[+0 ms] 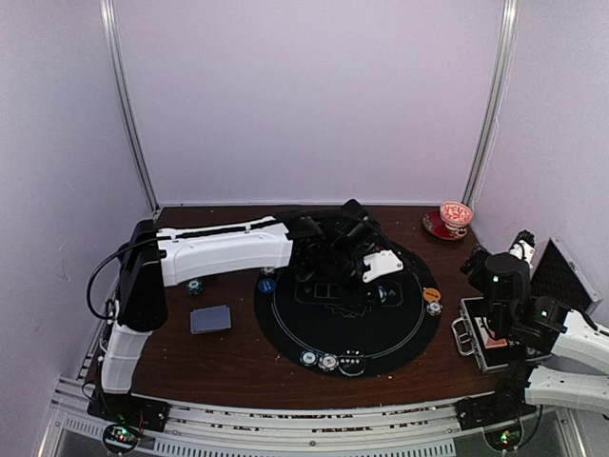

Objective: Distribute texas hold em gaming equipment
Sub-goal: Place the poker chips pile on the poker table mat.

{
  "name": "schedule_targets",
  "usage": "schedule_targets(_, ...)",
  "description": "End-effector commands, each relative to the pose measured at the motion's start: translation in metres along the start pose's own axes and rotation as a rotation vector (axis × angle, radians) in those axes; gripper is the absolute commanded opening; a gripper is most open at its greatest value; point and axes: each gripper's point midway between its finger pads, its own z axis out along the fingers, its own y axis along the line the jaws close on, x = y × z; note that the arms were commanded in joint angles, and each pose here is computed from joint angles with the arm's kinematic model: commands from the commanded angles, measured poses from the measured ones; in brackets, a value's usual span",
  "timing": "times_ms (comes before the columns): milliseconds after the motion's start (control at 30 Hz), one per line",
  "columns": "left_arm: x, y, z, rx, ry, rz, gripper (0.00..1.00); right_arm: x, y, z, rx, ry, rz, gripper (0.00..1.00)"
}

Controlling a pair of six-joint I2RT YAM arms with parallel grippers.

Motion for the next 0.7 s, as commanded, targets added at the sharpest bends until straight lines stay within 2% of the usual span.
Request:
schedule_targets(0, -0.018, -0.003, 0.018, 0.01, -0.026, -0.002, 0.31, 0.005, -0.008, 0.002, 0.037, -0.003, -0.031, 1.0)
schedule_targets(267, -0.037, -0.023, 0.064, 0.042, -0.058, 0.055, 0.31, 0.004, -0.008, 0.001, 0.033, -0.001, -0.018, 1.0)
schedule_targets(667, -0.018, -0.042, 0.116, 0.112, -0.036, 0.04, 0.31, 0.005, -0.005, 0.0, 0.005, 0.012, -0.005, 1.0)
